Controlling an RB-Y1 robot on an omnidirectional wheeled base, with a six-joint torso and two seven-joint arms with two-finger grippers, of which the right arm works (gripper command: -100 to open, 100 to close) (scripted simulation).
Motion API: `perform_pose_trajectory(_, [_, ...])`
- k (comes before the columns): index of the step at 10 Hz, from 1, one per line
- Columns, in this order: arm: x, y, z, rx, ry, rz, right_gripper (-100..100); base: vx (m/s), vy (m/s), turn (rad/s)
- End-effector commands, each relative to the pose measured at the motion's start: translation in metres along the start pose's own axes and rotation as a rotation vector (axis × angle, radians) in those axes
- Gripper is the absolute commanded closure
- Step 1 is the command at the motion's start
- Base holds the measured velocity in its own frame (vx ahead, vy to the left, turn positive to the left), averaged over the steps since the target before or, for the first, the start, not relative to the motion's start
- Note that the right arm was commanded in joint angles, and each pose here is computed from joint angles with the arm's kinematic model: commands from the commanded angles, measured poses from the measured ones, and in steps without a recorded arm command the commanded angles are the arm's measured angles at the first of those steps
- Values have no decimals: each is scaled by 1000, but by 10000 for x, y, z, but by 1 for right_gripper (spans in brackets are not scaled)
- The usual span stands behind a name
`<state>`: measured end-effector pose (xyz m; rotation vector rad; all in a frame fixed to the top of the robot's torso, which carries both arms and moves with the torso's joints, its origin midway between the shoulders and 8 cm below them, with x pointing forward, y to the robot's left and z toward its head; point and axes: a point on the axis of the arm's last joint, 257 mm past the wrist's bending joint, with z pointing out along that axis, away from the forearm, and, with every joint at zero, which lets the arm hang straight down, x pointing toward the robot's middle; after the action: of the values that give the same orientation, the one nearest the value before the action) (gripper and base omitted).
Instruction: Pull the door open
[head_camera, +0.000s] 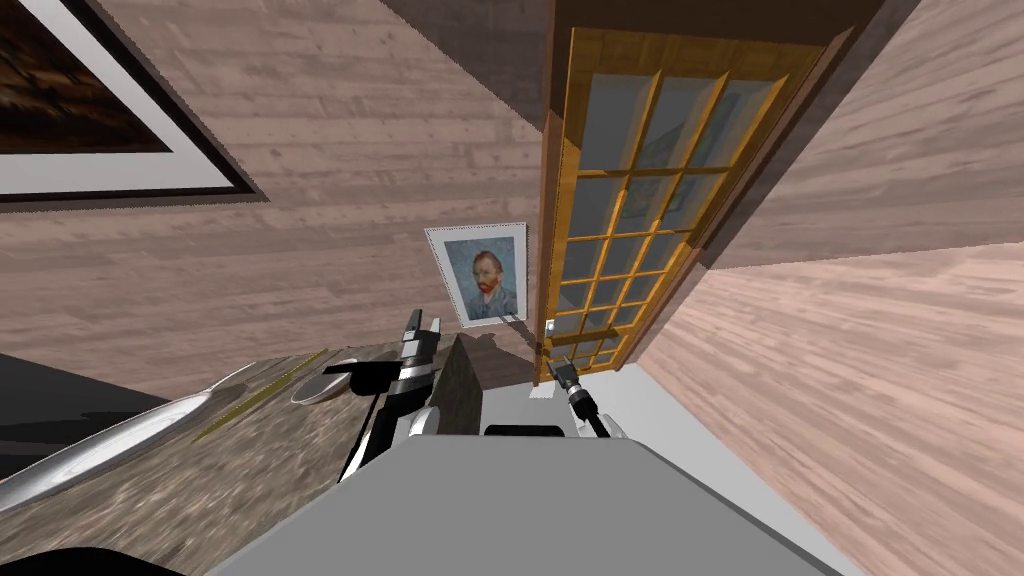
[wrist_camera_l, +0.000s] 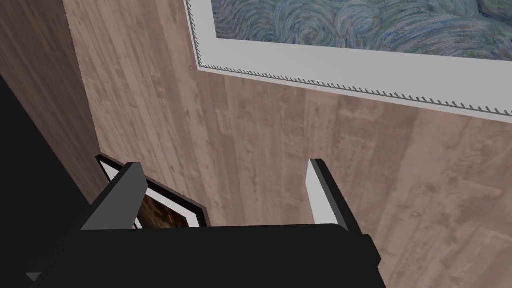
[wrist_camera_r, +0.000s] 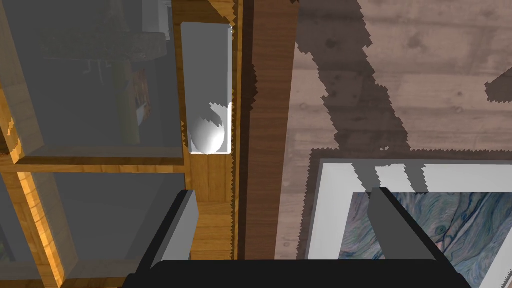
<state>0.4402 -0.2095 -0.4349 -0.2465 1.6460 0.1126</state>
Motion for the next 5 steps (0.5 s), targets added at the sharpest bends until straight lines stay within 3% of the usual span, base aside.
perform_pose_trajectory(1, [16, -60, -46, 25, 3, 3, -100, 98, -32, 200])
perform_pose_trajectory(3, [-15, -108, -73, 63, -4, 16, -100, 165, -85, 134])
perform_pose_trajectory(5, [-102, -70, -29, 77, -24, 31, -100, 204, -75, -37])
